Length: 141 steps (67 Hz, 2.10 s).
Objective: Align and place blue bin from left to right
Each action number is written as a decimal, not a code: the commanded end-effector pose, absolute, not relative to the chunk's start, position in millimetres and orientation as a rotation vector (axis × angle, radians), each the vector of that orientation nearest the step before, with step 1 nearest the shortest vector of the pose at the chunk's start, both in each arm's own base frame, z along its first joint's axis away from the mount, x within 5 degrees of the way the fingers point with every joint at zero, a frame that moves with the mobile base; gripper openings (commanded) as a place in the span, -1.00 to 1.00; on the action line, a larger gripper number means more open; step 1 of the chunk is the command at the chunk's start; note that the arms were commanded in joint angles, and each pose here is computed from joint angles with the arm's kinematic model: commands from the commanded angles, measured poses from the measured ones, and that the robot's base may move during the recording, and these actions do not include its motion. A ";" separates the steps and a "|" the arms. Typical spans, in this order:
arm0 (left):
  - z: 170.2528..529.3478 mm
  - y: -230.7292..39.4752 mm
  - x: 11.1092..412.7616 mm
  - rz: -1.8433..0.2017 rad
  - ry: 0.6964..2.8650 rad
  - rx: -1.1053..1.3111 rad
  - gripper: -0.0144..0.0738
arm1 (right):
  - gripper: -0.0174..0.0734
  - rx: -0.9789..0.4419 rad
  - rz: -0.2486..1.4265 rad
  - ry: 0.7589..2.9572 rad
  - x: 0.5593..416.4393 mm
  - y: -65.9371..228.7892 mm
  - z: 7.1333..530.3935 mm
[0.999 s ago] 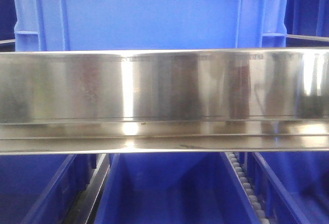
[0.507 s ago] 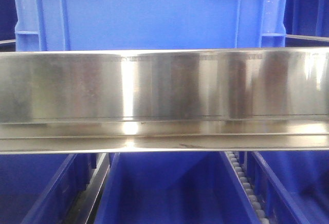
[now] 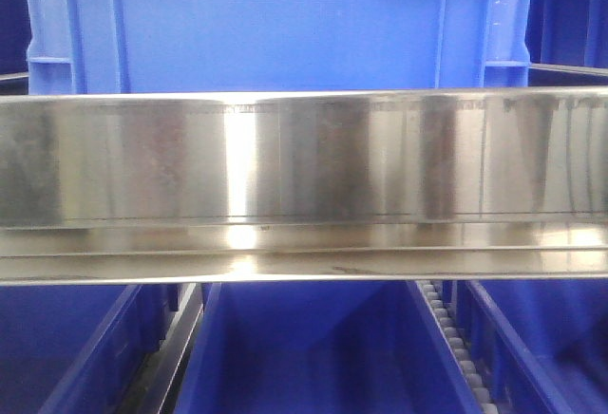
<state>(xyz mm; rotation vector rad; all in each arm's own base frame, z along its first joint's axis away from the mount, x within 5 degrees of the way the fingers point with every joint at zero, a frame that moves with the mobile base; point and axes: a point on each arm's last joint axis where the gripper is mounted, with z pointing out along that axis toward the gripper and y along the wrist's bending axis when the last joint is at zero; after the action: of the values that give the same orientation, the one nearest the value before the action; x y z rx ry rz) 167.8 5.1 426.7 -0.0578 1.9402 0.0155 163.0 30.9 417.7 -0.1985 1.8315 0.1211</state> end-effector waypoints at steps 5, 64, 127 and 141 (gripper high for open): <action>434.8 1.8 175.5 -0.048 1.857 -0.072 -0.92 | -0.79 -0.172 0.184 1.825 163.1 33.7 421.0; 464.3 -52.6 289.9 -0.152 1.968 0.097 -0.92 | -0.78 -0.226 0.344 2.068 270.6 93.8 431.4; 456.2 -70.4 372.9 -0.140 2.202 -0.052 -0.92 | -0.76 -0.279 0.275 2.313 374.2 192.7 423.3; 455.4 -70.7 373.6 -0.141 2.204 -0.052 -0.92 | -0.72 -0.273 0.270 2.310 378.3 194.3 422.9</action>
<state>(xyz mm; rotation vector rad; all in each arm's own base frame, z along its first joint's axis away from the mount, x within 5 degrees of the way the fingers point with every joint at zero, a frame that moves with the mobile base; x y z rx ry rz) 374.6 -68.8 452.0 -0.0494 2.2171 -0.1324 378.4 195.9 416.6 -0.2765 2.3403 0.2870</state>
